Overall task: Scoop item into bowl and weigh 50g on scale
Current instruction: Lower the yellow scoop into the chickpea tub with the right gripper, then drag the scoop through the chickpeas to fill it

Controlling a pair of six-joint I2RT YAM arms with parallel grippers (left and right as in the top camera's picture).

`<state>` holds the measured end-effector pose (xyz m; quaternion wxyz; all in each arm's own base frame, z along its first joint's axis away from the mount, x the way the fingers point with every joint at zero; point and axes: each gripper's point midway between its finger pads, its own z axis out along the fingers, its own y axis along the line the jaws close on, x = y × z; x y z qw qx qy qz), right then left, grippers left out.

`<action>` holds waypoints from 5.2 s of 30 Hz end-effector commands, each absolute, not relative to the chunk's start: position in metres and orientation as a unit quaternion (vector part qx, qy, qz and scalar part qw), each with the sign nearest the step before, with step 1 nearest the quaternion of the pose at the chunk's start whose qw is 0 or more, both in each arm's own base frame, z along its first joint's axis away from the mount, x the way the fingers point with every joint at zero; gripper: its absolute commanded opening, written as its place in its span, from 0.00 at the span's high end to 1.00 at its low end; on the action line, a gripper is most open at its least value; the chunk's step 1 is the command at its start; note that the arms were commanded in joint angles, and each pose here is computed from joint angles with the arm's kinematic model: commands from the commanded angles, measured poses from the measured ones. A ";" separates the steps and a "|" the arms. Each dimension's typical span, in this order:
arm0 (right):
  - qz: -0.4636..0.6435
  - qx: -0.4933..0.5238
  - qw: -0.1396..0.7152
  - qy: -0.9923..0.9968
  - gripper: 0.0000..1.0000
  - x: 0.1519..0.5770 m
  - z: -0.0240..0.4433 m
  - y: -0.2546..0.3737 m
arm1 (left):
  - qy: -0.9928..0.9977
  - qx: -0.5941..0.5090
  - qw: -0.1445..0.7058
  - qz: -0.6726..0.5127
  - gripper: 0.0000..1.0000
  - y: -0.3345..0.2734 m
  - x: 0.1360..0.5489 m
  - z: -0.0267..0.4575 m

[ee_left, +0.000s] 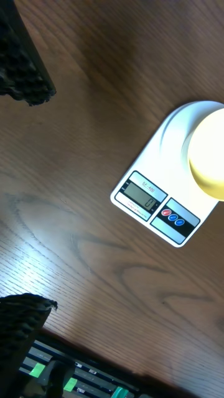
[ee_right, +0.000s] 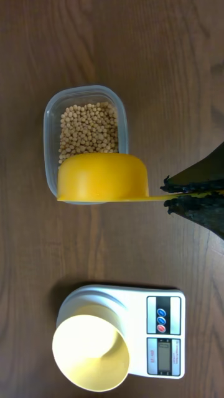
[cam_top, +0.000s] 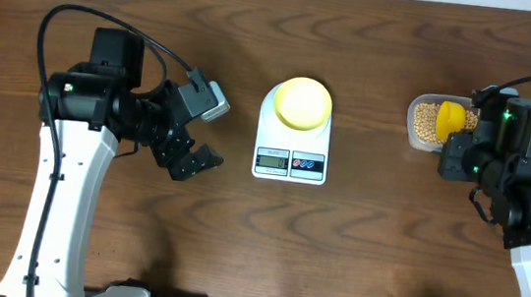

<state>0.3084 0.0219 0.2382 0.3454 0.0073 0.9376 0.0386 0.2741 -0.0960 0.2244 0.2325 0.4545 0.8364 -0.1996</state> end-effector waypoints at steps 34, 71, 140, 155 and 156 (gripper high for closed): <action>-0.013 -0.056 0.315 0.947 0.99 0.295 0.228 -0.001 | 0.851 0.446 0.224 -0.165 0.01 -0.086 0.281 0.217; -0.123 -0.069 0.231 0.963 0.99 0.360 0.150 -0.044 | 0.851 0.446 0.224 -0.165 0.01 -0.086 0.281 0.217; 0.170 0.050 0.178 0.968 0.99 0.376 0.087 -0.017 | 0.851 0.446 0.224 -0.165 0.01 -0.086 0.281 0.217; 0.224 0.121 0.180 0.950 0.99 0.374 0.101 -0.035 | 0.851 0.446 0.224 -0.165 0.01 -0.086 0.281 0.217; 0.224 0.126 0.177 0.950 0.99 0.372 0.100 -0.037 | 0.851 0.446 0.224 -0.165 0.01 -0.086 0.281 0.217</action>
